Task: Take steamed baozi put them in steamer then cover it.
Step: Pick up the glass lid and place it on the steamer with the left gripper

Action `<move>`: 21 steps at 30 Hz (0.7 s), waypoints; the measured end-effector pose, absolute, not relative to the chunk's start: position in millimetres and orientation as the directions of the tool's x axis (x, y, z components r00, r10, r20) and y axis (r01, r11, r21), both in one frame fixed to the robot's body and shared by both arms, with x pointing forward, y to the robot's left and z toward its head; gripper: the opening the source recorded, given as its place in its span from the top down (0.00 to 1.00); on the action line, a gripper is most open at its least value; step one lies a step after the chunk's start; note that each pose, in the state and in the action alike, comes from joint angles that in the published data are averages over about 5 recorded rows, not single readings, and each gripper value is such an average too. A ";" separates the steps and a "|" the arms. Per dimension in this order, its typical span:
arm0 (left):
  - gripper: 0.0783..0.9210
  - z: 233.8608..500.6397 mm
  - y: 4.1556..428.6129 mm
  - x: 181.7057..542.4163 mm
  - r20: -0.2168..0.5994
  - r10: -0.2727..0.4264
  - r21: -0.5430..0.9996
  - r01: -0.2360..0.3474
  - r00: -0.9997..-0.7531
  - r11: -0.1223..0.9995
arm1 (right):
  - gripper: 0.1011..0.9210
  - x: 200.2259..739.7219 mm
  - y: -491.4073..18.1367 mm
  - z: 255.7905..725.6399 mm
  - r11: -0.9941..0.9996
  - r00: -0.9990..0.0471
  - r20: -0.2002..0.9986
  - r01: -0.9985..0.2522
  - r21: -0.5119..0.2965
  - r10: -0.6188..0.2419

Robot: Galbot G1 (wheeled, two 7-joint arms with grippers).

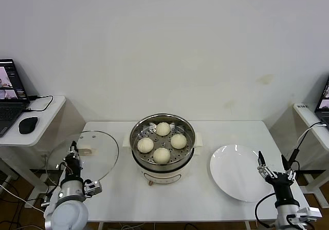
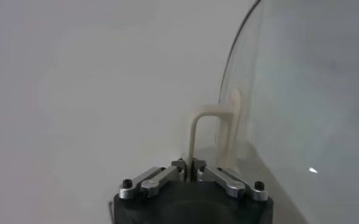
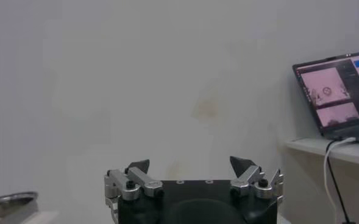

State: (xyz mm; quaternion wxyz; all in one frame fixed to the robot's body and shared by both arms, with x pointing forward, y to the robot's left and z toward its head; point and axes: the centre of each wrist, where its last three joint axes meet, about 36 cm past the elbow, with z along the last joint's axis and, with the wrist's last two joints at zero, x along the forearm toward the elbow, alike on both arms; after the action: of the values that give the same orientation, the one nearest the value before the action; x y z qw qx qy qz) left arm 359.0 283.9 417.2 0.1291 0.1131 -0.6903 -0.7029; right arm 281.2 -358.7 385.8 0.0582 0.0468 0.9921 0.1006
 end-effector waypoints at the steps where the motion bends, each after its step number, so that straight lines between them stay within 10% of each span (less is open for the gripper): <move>1: 0.92 422.9 282.3 356.6 0.014 -0.338 1.000 0.018 -0.941 -0.010 | 0.12 280.9 -358.5 386.2 0.976 -0.989 -0.107 0.080 0.205 0.104; 21: 0.92 494.2 207.4 337.4 -0.132 -0.241 0.989 -0.144 -0.961 0.034 | 0.12 273.1 -352.3 385.2 0.975 -0.985 -0.105 0.115 0.188 0.136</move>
State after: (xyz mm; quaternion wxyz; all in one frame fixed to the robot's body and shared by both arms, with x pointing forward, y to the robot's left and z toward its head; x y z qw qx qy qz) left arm 337.4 207.4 494.2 0.0356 0.1343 -0.7183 -0.6817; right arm 273.1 -352.3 385.2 0.0587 0.0632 0.9921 0.0909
